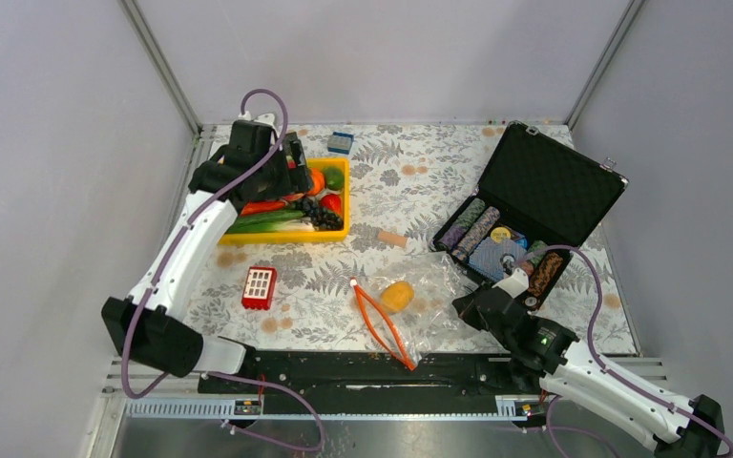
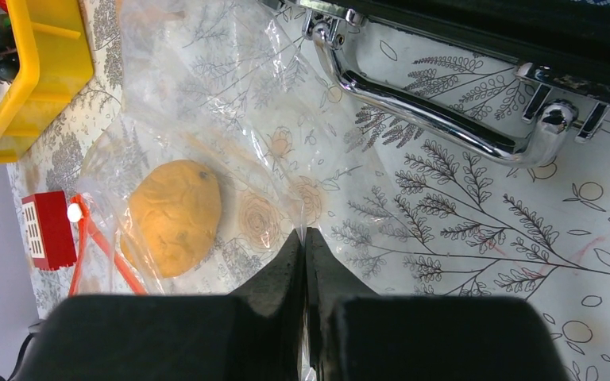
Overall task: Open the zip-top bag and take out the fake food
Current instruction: Place the fake fruit in the bin.
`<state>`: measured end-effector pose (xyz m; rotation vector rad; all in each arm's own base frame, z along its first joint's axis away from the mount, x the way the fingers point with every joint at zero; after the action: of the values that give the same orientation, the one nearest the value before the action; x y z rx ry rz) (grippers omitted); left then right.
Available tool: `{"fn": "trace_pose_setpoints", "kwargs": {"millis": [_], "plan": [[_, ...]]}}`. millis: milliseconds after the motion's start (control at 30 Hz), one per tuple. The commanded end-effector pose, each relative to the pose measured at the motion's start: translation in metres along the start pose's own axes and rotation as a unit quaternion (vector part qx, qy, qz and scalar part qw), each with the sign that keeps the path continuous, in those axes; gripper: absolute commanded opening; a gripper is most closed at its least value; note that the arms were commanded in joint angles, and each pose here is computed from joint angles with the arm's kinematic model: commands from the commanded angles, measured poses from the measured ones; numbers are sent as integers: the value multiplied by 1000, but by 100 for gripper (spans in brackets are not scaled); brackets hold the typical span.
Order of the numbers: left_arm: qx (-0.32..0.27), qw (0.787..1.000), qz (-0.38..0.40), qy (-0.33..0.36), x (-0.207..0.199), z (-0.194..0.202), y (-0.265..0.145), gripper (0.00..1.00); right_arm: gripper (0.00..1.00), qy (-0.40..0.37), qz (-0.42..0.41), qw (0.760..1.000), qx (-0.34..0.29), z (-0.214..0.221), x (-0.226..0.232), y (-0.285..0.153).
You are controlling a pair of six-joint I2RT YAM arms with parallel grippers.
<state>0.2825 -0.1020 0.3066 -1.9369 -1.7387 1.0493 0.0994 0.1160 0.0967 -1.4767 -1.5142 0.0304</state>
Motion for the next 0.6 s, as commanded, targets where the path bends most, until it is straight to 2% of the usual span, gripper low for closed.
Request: {"fn": "trace_pose_setpoints", "kwargs": {"millis": [0,133,367,567], "plan": [[-16,999,30,30,-11,-22,-1,72,0,-10,10,1000,-23,-4,-4,3],[-18,998,38,41,-20,-39,12,72,0,-22,16,999,-24,-5,-3,3],[-24,997,45,62,-44,-93,44,71,0,-35,17,999,-22,-6,-2,2],[-18,997,31,75,-47,-108,73,70,0,-33,13,999,-22,-4,-4,2]]}}
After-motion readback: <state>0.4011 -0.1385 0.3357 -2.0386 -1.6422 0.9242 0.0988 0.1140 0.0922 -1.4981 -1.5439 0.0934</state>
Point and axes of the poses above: each gripper's point midway between its finger pads, its own y axis out along the fingers, its own x axis along the line the jaws close on, z = x × y, the point moved 8 cm from there along -y, back along the fingers
